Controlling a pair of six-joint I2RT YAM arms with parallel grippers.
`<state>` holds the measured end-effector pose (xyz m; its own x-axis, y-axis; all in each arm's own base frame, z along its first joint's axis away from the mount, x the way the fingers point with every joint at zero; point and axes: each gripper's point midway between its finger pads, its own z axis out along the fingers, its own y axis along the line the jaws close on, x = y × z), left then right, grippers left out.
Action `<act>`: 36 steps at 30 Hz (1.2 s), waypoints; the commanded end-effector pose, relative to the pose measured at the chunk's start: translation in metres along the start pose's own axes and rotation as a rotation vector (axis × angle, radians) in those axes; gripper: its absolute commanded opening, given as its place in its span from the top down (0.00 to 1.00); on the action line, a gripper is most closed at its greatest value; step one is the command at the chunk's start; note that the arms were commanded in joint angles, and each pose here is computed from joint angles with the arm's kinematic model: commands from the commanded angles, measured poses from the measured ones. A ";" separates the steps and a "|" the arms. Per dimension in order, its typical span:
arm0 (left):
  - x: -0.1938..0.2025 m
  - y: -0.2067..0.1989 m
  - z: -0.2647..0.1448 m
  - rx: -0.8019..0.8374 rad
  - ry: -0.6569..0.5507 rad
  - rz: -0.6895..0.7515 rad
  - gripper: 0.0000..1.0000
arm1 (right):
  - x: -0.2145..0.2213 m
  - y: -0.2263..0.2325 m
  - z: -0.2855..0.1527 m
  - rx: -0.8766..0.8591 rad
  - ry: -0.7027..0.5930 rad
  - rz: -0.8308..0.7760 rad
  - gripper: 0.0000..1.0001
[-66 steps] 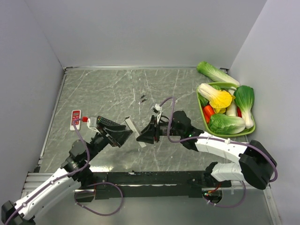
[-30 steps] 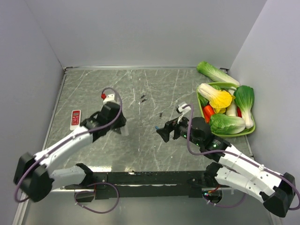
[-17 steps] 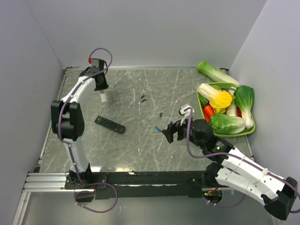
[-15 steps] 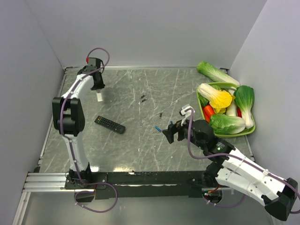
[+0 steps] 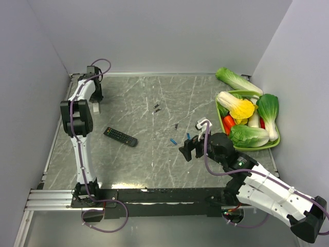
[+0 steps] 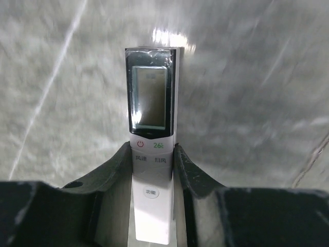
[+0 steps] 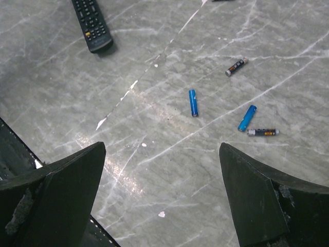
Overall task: Load the batteries into the remote control
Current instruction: Place the remote control at the center of the board, then pick up the remote control from the center of the board.
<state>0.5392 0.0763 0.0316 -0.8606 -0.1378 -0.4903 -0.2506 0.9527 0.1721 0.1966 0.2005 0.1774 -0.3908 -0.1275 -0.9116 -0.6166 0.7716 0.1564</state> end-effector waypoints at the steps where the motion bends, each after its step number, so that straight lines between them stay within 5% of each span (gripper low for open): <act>1: 0.000 0.000 0.017 0.008 0.018 0.024 0.84 | -0.002 -0.005 -0.005 0.028 0.000 0.009 0.00; 9: -0.010 -0.001 0.002 0.025 -0.019 -0.019 0.20 | -0.004 -0.011 -0.006 0.067 -0.005 0.026 0.00; 13: -0.032 0.006 -0.030 0.026 -0.105 -0.070 0.02 | -0.007 -0.020 -0.013 0.118 -0.019 0.037 0.00; 19: -0.062 0.018 -0.103 0.047 -0.258 -0.175 0.03 | -0.023 -0.046 -0.034 0.277 -0.097 0.097 0.00; 27: -0.082 0.026 -0.252 0.244 -0.549 -0.353 0.03 | -0.031 -0.075 -0.070 0.458 -0.168 0.218 0.00; 36: -0.014 0.033 -0.344 0.402 -0.726 -0.420 0.03 | -0.036 -0.082 -0.098 0.489 -0.222 0.254 0.00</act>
<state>0.4134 0.0293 0.3433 -0.2356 -0.3713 -0.8981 -0.2393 0.9178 -0.3167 0.2003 0.0984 0.2095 -0.3553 0.1292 -0.9258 -0.1589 0.9677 0.1960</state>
